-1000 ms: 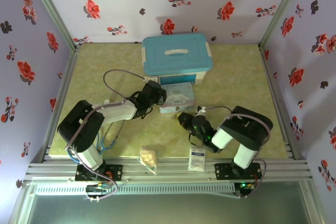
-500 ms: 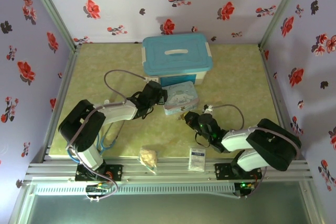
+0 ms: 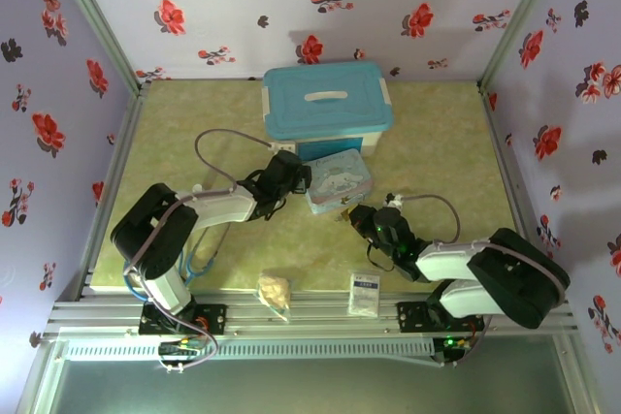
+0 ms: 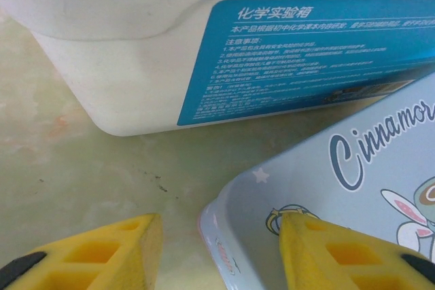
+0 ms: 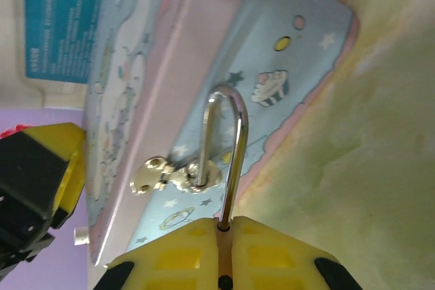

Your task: Unlock the padlock with the key

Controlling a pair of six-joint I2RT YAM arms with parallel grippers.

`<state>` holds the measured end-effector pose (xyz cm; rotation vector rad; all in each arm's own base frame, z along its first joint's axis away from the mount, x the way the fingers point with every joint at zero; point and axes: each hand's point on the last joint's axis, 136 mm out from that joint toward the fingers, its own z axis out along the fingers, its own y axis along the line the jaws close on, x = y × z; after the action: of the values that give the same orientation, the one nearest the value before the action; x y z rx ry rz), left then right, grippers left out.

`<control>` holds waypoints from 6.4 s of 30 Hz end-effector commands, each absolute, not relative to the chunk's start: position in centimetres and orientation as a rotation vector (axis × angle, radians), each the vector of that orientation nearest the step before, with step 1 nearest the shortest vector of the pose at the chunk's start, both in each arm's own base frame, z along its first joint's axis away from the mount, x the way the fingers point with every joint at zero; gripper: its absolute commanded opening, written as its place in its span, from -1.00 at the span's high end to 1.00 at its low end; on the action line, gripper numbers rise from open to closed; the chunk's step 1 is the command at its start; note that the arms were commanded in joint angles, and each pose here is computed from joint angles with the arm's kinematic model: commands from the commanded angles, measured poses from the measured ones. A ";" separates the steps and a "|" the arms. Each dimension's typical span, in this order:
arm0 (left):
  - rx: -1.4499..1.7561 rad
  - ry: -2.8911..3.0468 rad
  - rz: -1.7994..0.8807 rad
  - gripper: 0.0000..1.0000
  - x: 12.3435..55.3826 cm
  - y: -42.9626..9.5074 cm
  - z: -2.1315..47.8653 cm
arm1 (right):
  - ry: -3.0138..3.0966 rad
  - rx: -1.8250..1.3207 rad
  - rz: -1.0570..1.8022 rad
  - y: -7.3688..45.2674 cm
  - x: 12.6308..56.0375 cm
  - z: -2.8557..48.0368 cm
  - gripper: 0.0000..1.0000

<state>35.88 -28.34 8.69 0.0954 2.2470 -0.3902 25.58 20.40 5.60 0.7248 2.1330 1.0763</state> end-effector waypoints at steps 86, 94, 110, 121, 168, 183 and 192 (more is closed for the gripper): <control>0.392 2.235 -0.380 -0.99 30.5 -29.8 13.6 | 2.735 0.446 0.697 12.1 21.5 2.3 0.28; 0.417 2.314 -0.109 -1.00 26.3 -30.6 7.3 | 2.723 0.387 0.589 11.4 23.4 2.9 0.09; 0.075 2.379 -0.160 -0.99 29.5 -26.0 2.5 | 2.752 0.289 0.604 12.0 22.5 3.7 -0.02; -0.085 2.386 -0.311 -0.99 30.4 -24.4 1.7 | 2.749 0.216 0.511 12.2 21.3 4.8 -0.09; 0.020 2.082 0.162 -0.99 40.2 -1.2 10.2 | 1.894 0.297 -0.145 -3.6 38.9 9.9 -0.99; -0.020 1.932 0.171 -0.99 39.9 1.0 10.5 | 1.902 0.278 -0.139 -3.4 39.1 8.9 -0.99; -0.074 1.907 0.165 -0.99 39.7 2.0 9.6 | 1.917 0.244 -0.113 -2.8 39.4 8.7 -0.99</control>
<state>39.30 1.72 8.59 -0.0498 1.9664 0.1764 38.70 -2.78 7.94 0.2633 1.9437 -0.1134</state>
